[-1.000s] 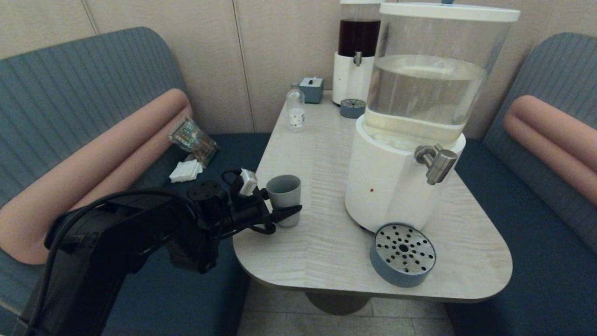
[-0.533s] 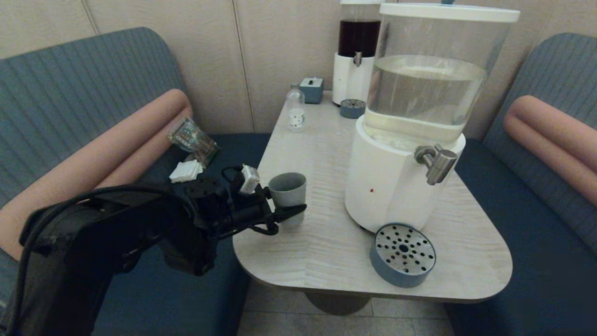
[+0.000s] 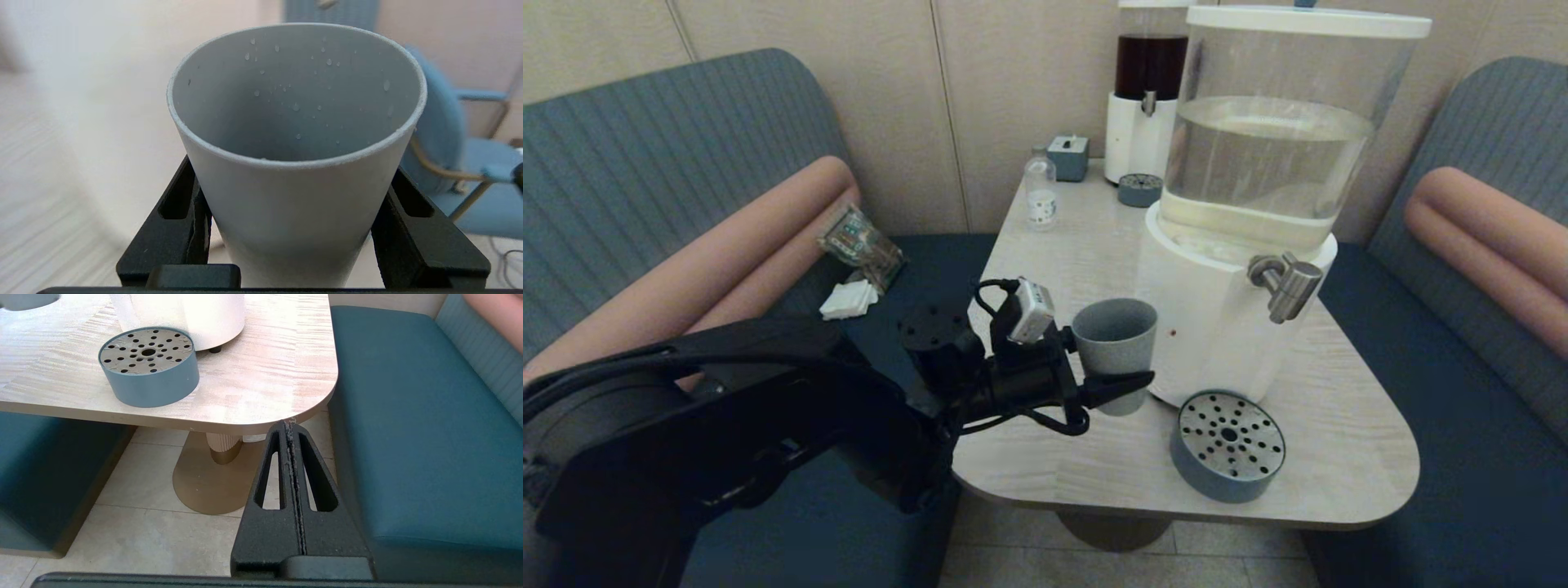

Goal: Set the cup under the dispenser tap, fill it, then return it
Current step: Place it under the water dispenser

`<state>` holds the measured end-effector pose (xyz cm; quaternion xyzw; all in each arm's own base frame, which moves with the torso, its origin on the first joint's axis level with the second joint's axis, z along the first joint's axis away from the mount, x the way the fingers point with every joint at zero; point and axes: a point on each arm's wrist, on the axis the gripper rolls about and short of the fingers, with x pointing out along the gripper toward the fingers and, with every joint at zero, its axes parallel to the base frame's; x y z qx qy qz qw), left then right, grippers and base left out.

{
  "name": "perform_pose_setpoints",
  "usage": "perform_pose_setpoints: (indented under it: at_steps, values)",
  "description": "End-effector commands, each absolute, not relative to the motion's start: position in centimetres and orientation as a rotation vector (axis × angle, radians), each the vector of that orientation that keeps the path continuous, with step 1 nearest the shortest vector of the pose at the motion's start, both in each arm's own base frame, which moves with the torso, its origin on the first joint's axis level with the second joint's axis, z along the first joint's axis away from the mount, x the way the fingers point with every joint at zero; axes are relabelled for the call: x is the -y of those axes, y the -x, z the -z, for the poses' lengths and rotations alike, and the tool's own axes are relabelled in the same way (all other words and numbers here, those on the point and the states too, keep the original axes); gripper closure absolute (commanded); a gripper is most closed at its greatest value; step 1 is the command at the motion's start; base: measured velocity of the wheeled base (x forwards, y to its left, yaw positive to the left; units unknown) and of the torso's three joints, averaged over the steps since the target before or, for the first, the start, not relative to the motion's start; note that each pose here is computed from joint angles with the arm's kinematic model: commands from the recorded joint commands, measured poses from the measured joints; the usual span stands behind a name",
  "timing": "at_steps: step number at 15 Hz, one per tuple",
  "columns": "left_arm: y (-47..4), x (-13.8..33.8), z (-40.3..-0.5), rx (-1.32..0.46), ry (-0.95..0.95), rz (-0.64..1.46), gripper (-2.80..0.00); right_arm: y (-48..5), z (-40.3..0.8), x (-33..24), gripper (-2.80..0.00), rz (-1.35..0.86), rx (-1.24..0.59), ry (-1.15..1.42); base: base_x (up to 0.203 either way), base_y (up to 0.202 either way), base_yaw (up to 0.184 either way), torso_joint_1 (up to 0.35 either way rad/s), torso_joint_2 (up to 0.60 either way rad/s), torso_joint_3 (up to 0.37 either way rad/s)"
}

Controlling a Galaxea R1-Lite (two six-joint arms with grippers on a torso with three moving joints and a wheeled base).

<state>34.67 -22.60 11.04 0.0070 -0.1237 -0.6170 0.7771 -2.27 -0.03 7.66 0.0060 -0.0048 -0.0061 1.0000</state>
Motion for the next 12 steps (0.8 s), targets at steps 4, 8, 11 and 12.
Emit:
perform_pose_setpoints:
  at_steps: [4,8,11,12]
  values:
    - [-35.2,26.8,-10.5,0.333,0.009,1.383,0.0,2.3,-7.7,0.0,0.0,0.012,0.009,-0.012,0.0,0.0,0.0,0.0,0.0,0.0]
    - [-36.2,29.7,-9.9,0.382,0.046,1.41,0.0,2.3,-7.7,0.0,0.0,0.012,0.009,-0.012,0.0,0.0,0.0,0.0,0.0,0.0]
    - [-36.5,30.9,-8.2,0.37,0.053,1.428,0.0,2.3,-7.7,0.0,0.0,0.012,0.009,-0.012,0.0,0.0,0.0,0.0,0.0,0.0]
    - [-36.6,31.3,-7.8,0.373,0.055,1.431,0.0,2.3,-7.7,0.0,0.0,0.012,0.009,-0.012,0.0,0.0,0.0,0.0,0.0,0.0]
